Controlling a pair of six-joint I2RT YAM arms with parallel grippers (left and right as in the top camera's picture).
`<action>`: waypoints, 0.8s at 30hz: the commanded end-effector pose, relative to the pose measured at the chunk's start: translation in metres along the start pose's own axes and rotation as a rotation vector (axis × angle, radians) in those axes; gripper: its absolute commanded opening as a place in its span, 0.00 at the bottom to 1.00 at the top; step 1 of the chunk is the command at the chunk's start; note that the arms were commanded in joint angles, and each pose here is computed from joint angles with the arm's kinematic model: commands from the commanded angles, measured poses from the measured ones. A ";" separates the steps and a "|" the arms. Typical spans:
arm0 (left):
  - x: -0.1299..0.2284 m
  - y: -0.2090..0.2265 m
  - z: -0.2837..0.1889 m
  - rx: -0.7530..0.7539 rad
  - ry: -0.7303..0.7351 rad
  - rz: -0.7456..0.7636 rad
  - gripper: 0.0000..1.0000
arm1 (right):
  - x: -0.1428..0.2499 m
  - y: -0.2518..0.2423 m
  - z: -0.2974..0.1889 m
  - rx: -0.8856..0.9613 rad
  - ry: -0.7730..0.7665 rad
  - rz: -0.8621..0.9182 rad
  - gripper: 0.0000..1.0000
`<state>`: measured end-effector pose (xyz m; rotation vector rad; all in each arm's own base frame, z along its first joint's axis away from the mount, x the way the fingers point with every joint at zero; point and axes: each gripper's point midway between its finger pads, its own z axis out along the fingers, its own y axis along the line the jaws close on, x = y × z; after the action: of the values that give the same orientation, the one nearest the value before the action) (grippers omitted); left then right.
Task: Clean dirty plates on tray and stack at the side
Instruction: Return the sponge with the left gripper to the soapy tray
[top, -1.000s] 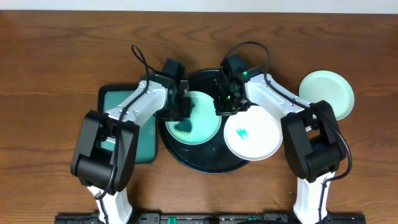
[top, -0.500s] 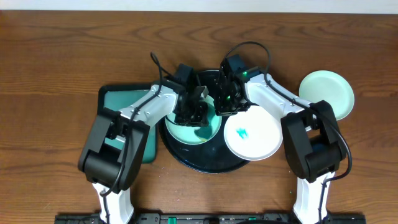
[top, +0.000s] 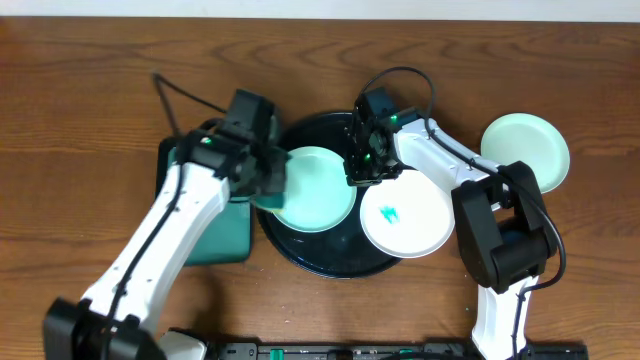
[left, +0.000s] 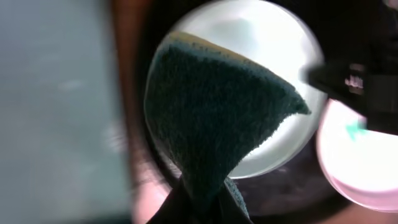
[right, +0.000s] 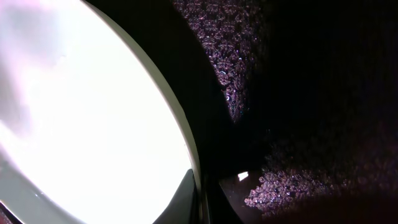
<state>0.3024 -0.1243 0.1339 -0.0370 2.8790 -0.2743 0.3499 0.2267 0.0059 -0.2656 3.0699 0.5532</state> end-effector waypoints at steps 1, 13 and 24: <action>-0.009 0.057 -0.011 -0.209 -0.045 -0.118 0.07 | 0.001 -0.004 0.004 0.015 0.005 -0.005 0.01; 0.004 0.139 0.026 -0.281 0.124 -0.356 0.07 | -0.004 -0.003 0.004 0.010 -0.013 -0.011 0.01; 0.013 0.150 0.088 -0.309 0.252 -0.362 0.08 | -0.005 -0.001 0.004 0.001 -0.015 -0.013 0.01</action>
<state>0.3157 0.0061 0.0264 -0.6236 3.0992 0.1008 0.3515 0.2275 0.0059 -0.2670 3.0614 0.5569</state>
